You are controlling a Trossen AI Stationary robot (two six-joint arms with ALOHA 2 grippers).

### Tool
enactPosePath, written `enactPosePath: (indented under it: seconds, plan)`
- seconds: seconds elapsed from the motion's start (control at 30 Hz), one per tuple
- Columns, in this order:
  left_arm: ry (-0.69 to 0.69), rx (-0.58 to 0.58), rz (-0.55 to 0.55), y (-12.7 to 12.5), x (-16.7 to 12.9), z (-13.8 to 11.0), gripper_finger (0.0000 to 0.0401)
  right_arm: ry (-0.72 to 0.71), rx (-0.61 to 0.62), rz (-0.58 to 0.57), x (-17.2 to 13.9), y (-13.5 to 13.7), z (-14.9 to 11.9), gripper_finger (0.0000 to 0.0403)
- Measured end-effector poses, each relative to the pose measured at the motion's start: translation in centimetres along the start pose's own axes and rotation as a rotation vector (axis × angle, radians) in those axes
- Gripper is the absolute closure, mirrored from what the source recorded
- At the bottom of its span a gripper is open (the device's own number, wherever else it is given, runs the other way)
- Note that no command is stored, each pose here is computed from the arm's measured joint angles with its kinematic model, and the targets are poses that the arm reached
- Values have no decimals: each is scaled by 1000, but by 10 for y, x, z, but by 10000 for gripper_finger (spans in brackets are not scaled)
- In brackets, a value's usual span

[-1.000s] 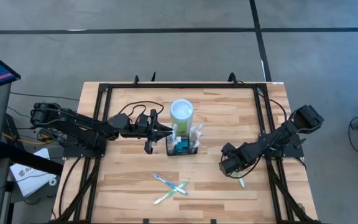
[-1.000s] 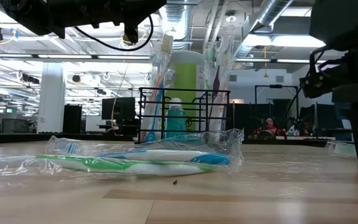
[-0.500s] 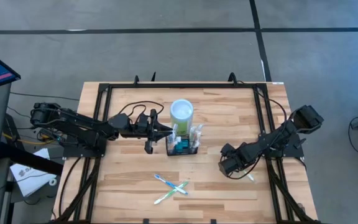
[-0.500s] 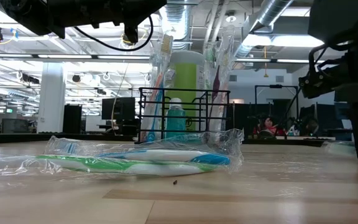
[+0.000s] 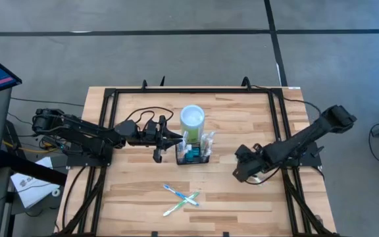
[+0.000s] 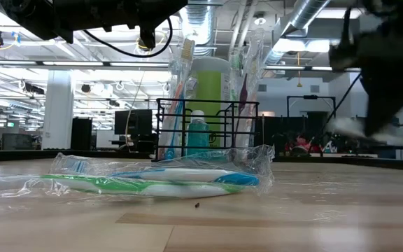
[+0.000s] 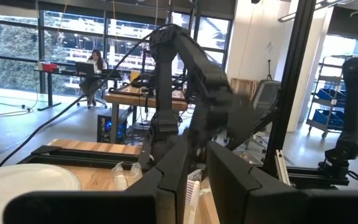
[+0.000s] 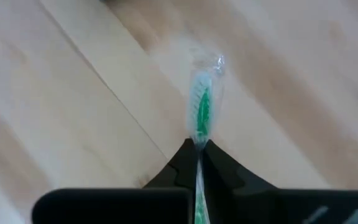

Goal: Pick & Place toothbrushing station
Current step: Put the right green toothbrush into the wire organizer

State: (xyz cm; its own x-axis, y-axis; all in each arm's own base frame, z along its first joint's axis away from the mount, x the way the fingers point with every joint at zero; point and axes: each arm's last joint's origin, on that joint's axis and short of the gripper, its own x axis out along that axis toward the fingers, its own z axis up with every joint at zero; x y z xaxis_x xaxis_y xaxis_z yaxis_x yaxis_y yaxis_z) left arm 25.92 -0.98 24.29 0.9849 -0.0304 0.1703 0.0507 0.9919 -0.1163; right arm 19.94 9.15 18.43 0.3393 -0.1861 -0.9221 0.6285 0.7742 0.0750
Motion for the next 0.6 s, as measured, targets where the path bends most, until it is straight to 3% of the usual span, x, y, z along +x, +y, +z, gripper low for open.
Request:
enactPosePath:
  seconds: [0.27,0.6]
  plan:
    - [0,0,-4,0,0,0,347,-373,-60,176,-39,2,20,401]
    - [-9,-24,-4,0,0,1,347,-824,-245,339,-74,18,60,402]
